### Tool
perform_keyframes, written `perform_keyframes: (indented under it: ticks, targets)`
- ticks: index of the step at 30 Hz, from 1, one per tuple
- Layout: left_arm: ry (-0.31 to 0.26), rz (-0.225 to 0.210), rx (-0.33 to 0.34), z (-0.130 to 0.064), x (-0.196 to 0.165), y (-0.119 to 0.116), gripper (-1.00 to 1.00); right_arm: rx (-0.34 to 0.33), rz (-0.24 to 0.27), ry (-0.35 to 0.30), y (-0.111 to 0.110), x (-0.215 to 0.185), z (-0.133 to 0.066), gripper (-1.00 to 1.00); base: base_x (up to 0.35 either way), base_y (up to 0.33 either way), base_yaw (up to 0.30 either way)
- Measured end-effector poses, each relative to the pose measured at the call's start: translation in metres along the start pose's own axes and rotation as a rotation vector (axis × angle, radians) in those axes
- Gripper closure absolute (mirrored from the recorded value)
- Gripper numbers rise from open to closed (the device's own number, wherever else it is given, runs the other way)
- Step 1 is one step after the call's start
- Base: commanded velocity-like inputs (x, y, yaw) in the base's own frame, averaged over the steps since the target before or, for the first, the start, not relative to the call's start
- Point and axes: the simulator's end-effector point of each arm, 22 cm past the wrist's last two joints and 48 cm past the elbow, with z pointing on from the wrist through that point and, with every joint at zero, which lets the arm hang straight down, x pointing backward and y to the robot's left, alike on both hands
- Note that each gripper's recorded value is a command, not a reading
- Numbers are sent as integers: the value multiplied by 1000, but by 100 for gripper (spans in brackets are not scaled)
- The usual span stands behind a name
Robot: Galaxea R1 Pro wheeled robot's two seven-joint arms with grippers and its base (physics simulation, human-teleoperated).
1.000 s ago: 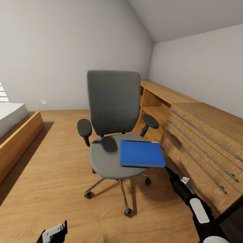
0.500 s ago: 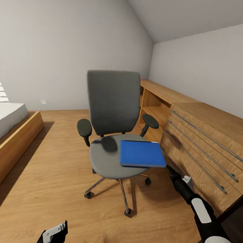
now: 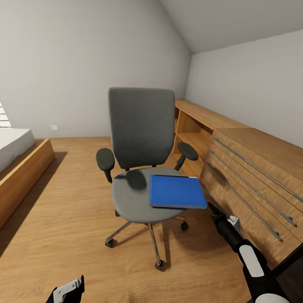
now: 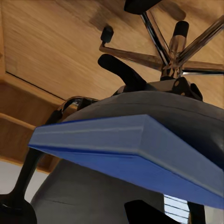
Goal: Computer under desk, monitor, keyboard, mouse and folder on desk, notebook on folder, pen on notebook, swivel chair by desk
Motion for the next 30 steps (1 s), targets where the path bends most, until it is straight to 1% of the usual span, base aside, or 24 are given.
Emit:
perform_keyframes:
  ticks: [6, 14, 24, 30]
  targets:
    - [0, 0, 1, 0, 0, 0, -100, -4, -1, 1, 1, 0, 0, -100, 0, 5, 0]
    - [0, 0, 1, 0, 0, 0, -100, -2, 1, 2, 1, 1, 0, -100, 56, 138, 0]
    - [-1, 0, 0, 0, 0, 0, -100, 8, 7, 5, -3, 4, 0, -100, 11, 32, 0]
    - [-1, 0, 1, 0, 0, 0, -100, 8, 7, 5, -3, 5, 1, -100, 34, 151, 0]
